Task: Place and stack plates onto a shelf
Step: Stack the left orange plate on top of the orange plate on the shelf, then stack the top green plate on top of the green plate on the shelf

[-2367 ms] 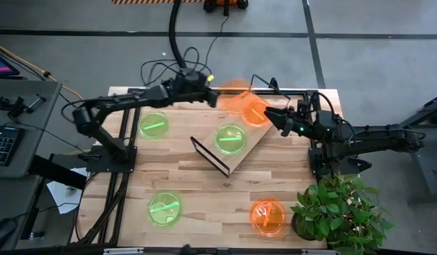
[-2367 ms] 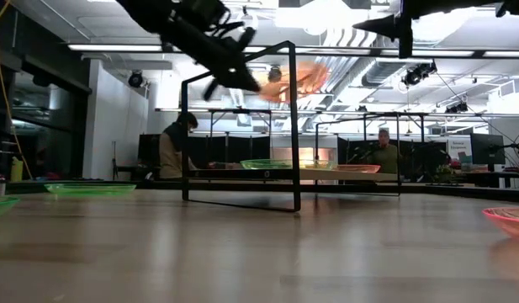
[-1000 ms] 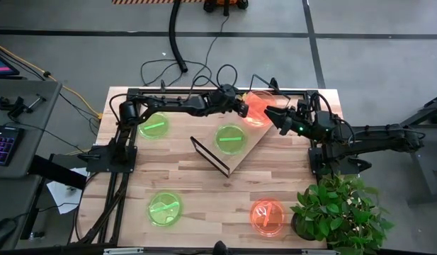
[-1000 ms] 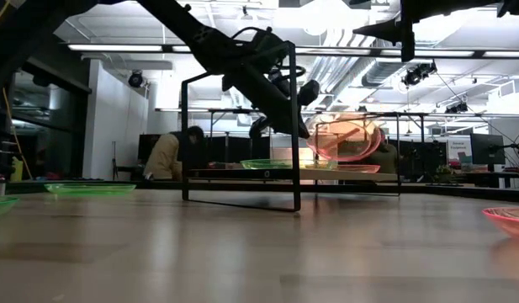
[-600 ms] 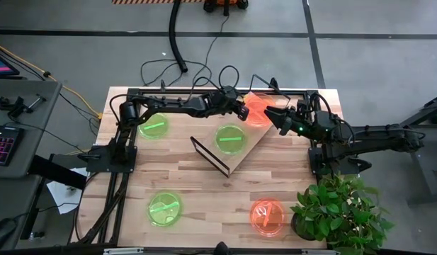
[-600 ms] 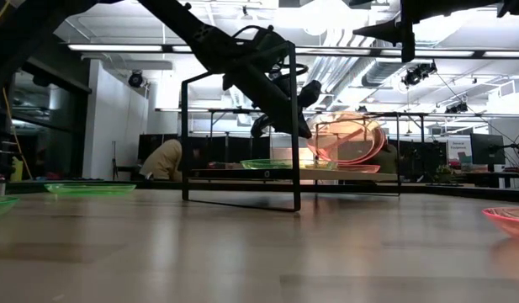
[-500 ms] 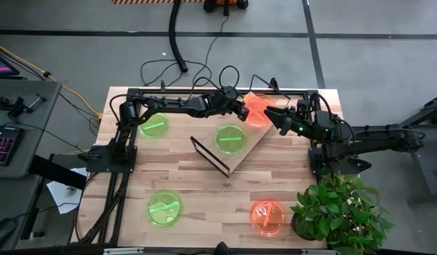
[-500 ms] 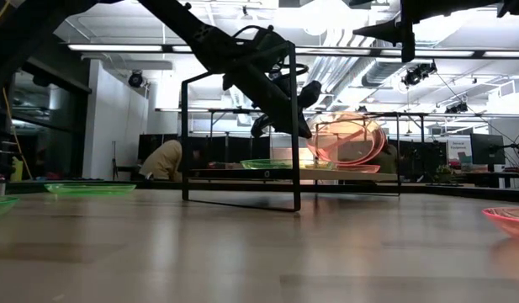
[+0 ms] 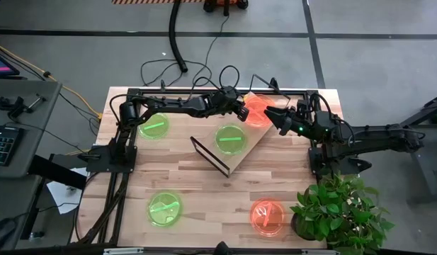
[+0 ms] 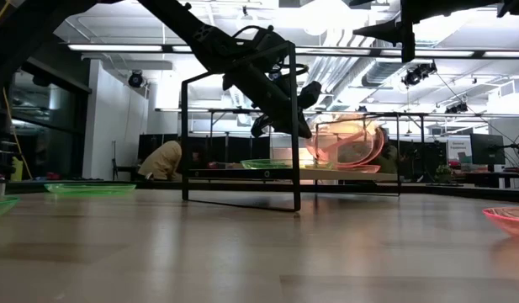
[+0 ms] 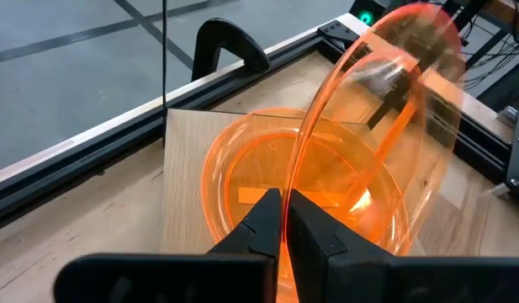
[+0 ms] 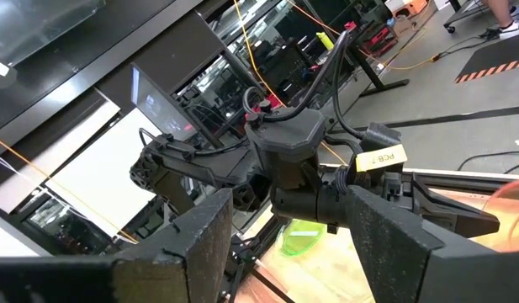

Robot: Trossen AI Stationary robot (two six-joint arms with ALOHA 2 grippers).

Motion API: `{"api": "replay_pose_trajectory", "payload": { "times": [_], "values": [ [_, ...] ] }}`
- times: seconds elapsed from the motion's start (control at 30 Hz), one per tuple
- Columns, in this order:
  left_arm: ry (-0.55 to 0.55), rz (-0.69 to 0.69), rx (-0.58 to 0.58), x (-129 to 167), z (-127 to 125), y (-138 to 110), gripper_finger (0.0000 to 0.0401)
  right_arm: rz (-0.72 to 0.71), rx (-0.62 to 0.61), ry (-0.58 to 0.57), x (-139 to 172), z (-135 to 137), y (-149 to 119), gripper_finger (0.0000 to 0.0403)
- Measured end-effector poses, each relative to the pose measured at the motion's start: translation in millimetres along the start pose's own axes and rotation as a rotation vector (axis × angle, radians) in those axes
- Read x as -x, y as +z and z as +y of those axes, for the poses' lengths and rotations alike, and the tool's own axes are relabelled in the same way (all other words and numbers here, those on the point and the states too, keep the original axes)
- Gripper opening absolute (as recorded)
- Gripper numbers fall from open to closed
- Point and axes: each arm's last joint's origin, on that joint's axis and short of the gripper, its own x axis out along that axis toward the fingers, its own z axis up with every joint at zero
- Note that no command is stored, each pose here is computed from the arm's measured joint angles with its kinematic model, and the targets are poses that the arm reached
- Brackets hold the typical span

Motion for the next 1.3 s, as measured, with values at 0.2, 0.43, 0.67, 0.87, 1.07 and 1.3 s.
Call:
{"api": "replay_pose_trajectory", "payload": {
  "times": [0.2,0.43,0.67,0.87,1.07,1.3],
  "values": [
    [0.021,-0.012,0.001,0.0,0.6,0.5,0.0052,0.000,0.000,0.000,0.0,0.0,0.0,0.0216],
    [0.019,-0.032,0.007,-0.1,0.3,2.3,0.0097,0.001,0.001,-0.001,0.0,-0.1,-0.1,0.0216],
    [0.003,-0.029,0.009,-0.1,-0.1,2.5,0.0115,0.008,0.005,-0.006,0.0,-0.7,-0.8,0.0216],
    [-0.136,-0.010,-0.020,20.9,13.3,30.6,0.0116,0.008,0.005,-0.007,0.0,-0.7,-0.9,0.0216],
    [-0.337,0.076,-0.044,69.7,31.5,66.3,0.0115,0.009,0.005,-0.007,0.1,-0.8,-0.9,0.0216],
    [-0.416,-0.014,-0.129,139.8,22.8,67.0,0.0115,0.011,0.006,-0.008,0.1,-0.9,-1.1,0.0216]
  ]
}}
